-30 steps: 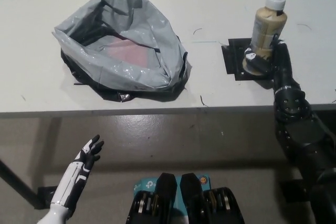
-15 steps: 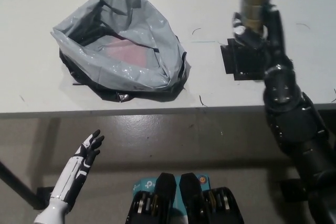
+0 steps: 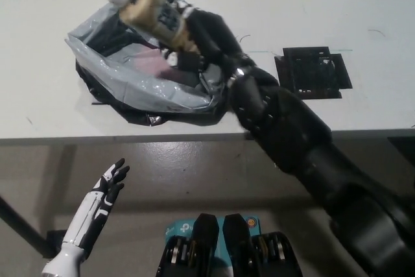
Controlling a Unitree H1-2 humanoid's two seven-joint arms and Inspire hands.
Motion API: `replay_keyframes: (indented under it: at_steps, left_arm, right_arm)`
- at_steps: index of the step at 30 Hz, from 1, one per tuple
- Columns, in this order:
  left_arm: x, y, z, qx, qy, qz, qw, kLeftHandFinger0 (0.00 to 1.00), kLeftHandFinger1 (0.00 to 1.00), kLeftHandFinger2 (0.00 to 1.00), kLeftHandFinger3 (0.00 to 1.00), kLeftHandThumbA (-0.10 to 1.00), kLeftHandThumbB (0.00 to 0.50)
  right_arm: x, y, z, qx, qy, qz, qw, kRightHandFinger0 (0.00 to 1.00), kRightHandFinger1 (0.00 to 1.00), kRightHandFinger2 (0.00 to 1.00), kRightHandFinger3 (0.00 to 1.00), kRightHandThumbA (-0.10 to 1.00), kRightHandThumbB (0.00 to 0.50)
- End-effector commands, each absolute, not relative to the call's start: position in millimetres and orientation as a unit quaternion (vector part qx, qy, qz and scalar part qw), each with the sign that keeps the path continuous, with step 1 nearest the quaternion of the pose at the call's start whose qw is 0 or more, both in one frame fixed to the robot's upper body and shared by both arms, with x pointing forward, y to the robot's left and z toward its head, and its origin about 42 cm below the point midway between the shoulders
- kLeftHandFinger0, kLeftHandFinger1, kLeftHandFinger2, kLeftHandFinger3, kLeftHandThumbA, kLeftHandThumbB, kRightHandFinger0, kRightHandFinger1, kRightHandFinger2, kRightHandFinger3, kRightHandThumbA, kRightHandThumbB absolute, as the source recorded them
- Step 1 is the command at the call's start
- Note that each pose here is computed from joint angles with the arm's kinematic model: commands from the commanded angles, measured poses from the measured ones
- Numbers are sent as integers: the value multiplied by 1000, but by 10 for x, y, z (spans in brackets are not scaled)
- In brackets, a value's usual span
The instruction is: Use the right hand to pick up a bottle of protein shake and place it into a plastic bag on the left side
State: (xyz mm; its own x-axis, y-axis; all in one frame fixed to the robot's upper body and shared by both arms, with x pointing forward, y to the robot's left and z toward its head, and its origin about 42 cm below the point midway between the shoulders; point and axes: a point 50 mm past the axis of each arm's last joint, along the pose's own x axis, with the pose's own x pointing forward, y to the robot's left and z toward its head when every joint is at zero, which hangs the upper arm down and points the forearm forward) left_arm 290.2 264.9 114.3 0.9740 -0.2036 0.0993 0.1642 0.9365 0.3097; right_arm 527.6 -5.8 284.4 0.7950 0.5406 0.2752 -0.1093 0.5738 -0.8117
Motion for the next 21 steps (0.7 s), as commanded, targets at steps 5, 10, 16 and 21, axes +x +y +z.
replay_keyframes:
  at_steps: [5,10,16,21]
  left_arm:
    - [2911,2657,1287,176,-98,-107,974,1000,1000,1000,1000,1000,196]
    - [2889,2657,1338,167,-100,-108,975,1000,1000,1000,1000,1000,202]
    - [2892,2645,1339,168,-100,-111,974,1000,1000,1000,1000,1000,203]
    - [2881,2678,1357,168,-101,-107,975,1000,1000,1000,1000,1000,212]
  right_arm:
    - [5367,394,3394,-487,-295,187,801,0,475,909,961,-100,141]
    - [5371,482,3377,-509,-268,184,797,0,483,883,988,-100,146]
    - [5422,452,3310,-508,-171,220,815,557,852,1000,1000,265,220]
    - [5425,386,3105,-511,11,332,793,1000,1000,1000,1000,849,465]
